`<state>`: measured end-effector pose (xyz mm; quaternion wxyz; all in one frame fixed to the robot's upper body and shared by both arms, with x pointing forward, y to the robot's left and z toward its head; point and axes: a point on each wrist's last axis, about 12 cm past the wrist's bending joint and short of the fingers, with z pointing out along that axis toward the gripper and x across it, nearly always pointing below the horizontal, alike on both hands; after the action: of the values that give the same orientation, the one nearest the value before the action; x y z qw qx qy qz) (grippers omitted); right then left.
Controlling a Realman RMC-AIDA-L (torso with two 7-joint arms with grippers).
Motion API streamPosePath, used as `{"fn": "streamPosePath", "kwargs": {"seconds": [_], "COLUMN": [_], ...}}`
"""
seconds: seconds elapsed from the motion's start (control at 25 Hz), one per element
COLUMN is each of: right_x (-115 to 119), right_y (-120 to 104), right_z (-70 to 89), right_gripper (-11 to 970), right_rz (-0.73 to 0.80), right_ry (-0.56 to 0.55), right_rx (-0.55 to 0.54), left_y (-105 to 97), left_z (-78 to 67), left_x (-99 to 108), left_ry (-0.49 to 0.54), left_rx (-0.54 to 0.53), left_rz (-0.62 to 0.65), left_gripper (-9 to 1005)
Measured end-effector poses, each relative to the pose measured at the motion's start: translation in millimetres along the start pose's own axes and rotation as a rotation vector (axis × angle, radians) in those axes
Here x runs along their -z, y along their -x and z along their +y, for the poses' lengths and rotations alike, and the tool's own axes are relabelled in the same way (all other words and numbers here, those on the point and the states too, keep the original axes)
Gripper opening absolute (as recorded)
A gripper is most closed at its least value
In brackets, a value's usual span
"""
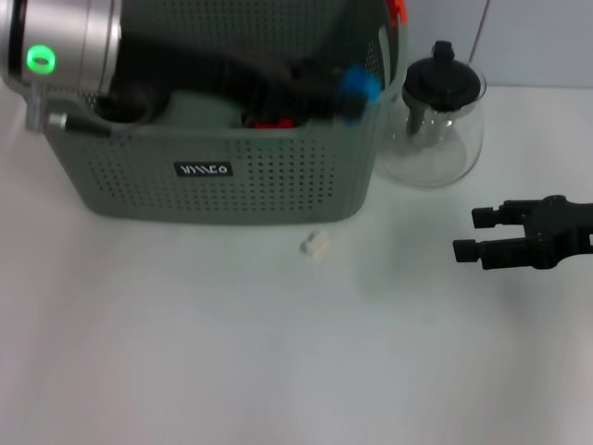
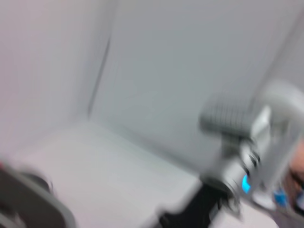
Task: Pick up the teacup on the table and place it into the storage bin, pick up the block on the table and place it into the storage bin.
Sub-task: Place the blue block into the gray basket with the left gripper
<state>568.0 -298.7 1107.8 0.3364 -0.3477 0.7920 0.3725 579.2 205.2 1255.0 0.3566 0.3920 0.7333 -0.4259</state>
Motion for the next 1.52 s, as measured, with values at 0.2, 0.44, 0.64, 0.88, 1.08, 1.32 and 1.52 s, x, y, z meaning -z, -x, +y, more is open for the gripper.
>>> {"fn": "streamPosePath", "kwargs": {"seconds": [0.2, 0.44, 0.64, 0.88, 1.08, 1.32, 1.52], "right_x": [-2, -1, -1, -1, 0, 0, 1], "right_y": [1, 3, 3, 3, 4, 4, 5], "right_z": [0.6, 0.0, -0.1, -0.2, -0.3, -0.2, -0.6], "right_gripper": [837, 837, 837, 838, 838, 838, 838], "right_rz": [0.000, 0.002, 0.006, 0.011, 0.012, 0.011, 0.007], "right_ry": [0.005, 0.004, 0.004, 0.004, 0.004, 0.005, 0.001], "right_rx": [0.001, -0.001, -0.001, 0.002, 0.006, 0.008, 0.009], "left_y": [20, 20, 12, 5, 2, 10, 12], "left_z": [38.3, 76.6, 92.9, 96.0, 98.3, 83.1, 33.6], "left_x": [-19, -60, -76, -77, -70, -46, -16], "left_ry": [0.226, 0.412, 0.538, 0.568, 0.584, 0.583, 0.365], "left_rx": [0.028, 0.067, 0.070, 0.065, 0.073, 0.049, -0.031], "left_rz": [-0.009, 0.118, 0.186, 0.195, 0.189, 0.108, -0.001], "left_gripper": [472, 489, 503, 519, 533, 621, 840]}}
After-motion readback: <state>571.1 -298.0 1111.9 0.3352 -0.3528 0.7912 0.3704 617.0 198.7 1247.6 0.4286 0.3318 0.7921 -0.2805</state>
